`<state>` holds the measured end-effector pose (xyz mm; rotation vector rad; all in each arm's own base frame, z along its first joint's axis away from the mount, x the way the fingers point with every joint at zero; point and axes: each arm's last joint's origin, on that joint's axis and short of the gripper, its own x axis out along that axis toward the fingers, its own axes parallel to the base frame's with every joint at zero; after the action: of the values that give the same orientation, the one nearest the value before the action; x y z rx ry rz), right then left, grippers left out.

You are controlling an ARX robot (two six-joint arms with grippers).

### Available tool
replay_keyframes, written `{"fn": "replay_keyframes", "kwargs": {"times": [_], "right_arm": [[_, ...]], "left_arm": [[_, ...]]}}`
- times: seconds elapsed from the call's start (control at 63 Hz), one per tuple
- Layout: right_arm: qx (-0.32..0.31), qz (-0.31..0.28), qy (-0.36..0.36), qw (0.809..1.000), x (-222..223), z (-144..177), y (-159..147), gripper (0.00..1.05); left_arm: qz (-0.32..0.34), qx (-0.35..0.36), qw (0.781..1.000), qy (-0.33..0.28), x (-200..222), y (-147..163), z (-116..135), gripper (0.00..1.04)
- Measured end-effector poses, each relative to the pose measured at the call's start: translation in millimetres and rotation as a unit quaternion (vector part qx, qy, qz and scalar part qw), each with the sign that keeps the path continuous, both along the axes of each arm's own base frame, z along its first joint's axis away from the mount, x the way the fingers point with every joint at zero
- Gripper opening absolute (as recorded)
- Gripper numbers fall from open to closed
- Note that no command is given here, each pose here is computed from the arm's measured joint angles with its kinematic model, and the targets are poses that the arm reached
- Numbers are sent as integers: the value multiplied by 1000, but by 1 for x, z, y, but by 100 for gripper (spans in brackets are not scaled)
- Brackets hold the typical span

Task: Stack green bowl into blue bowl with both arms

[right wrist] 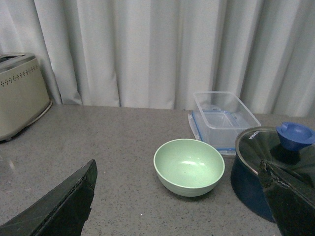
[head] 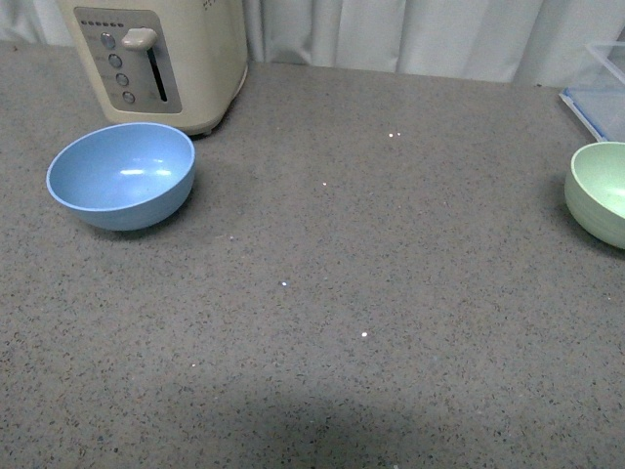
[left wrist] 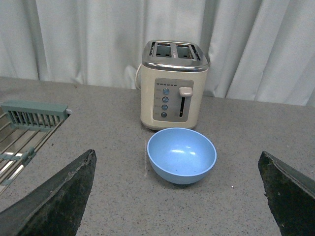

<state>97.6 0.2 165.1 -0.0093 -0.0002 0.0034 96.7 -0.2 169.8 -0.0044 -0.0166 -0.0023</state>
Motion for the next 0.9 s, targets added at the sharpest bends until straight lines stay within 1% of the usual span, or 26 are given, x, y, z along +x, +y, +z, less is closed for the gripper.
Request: {"fn": "replay_keyframes", "kwargs": {"times": [0.905], "right_arm": [[0, 0, 0, 1000, 0, 0, 0, 96]], "left_arm": [[0, 0, 1000, 0, 0, 0, 0, 98]]}}
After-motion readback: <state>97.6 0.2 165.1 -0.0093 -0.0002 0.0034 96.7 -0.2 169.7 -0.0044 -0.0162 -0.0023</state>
